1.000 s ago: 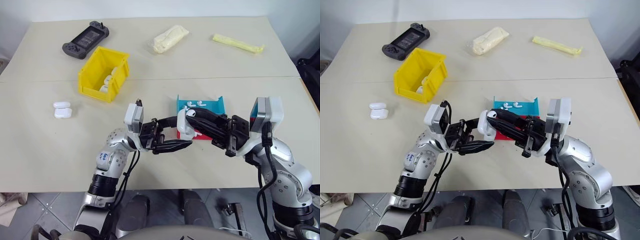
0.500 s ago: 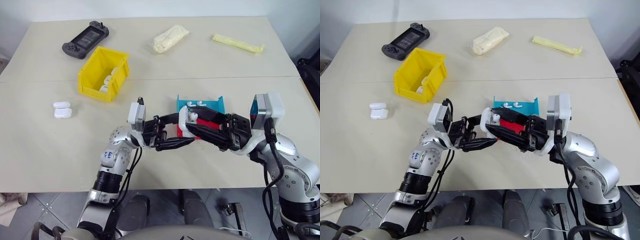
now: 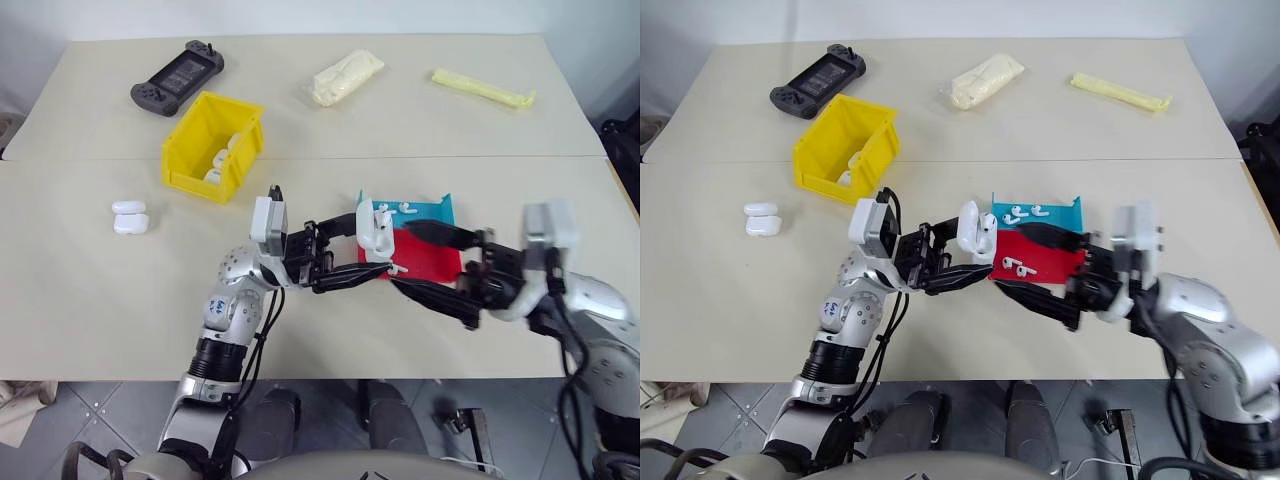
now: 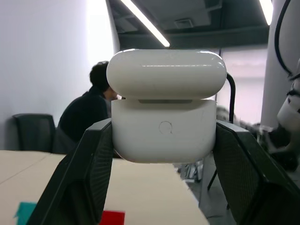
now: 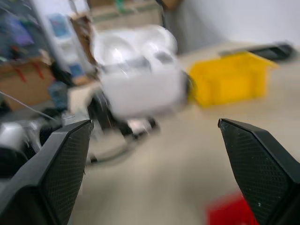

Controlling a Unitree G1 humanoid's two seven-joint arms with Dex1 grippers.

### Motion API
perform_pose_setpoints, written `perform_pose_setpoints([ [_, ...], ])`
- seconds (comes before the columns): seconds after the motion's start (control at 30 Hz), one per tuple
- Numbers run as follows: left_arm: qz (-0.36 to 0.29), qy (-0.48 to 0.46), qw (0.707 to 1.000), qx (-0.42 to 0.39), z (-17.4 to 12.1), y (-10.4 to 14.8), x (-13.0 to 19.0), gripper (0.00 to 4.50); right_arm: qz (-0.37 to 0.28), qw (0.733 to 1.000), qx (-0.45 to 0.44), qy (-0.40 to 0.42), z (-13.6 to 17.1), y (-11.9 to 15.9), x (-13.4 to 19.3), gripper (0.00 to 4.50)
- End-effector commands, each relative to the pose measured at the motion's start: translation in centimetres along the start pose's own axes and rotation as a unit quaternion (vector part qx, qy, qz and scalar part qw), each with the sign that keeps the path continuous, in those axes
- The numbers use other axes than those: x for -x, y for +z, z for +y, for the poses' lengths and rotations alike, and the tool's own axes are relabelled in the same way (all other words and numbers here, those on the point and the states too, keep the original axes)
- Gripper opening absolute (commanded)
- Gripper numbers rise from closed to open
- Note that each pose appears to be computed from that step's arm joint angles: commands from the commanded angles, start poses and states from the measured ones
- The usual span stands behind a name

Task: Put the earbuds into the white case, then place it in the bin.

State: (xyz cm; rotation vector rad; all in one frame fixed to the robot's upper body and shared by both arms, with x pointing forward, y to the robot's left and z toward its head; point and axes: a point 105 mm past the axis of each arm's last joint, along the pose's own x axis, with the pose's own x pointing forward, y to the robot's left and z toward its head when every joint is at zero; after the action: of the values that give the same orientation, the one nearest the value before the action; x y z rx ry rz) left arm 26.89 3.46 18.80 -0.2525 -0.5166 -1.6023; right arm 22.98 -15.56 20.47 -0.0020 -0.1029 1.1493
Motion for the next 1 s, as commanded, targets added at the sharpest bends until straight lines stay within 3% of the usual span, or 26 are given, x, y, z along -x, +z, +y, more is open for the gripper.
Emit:
perform_pose_setpoints([
  [0.03,0.015,0.012,0.999,-0.029,0.0,0.5,1.6,2.77,0.065,0.994,0.071,-0.055,-1.7,-0.2,4.5,4.47],
  [0.17,0.035,0.013,0.998,-0.041,-0.6,0.2,2.8,2.77,0.135,0.98,0.107,-0.103,-3.7,-1.5,8.9,4.47],
  [0.37,0.035,0.019,0.998,-0.047,-0.9,0.0,3.0,2.77,0.194,0.968,0.132,-0.094,-6.0,-1.9,9.6,4.47],
  [0.47,0.031,0.023,0.998,-0.049,-0.9,-0.1,2.7,2.77,0.269,0.955,0.1,-0.078,-7.2,-2.2,8.3,4.47],
  [0.57,0.026,0.024,0.998,-0.049,-1.1,-0.3,2.3,2.77,0.33,0.932,0.135,-0.062,-8.7,-2.0,6.2,4.47],
  [0.77,0.013,0.03,0.998,-0.047,-1.2,-0.8,1.5,2.77,0.327,0.934,0.145,-0.007,-10.8,0.6,-1.9,4.47],
  [1.0,0.002,0.031,0.998,-0.049,-1.1,-1.1,0.9,2.77,0.421,0.884,0.204,-0.013,-14.7,-1.1,-6.2,4.47],
])
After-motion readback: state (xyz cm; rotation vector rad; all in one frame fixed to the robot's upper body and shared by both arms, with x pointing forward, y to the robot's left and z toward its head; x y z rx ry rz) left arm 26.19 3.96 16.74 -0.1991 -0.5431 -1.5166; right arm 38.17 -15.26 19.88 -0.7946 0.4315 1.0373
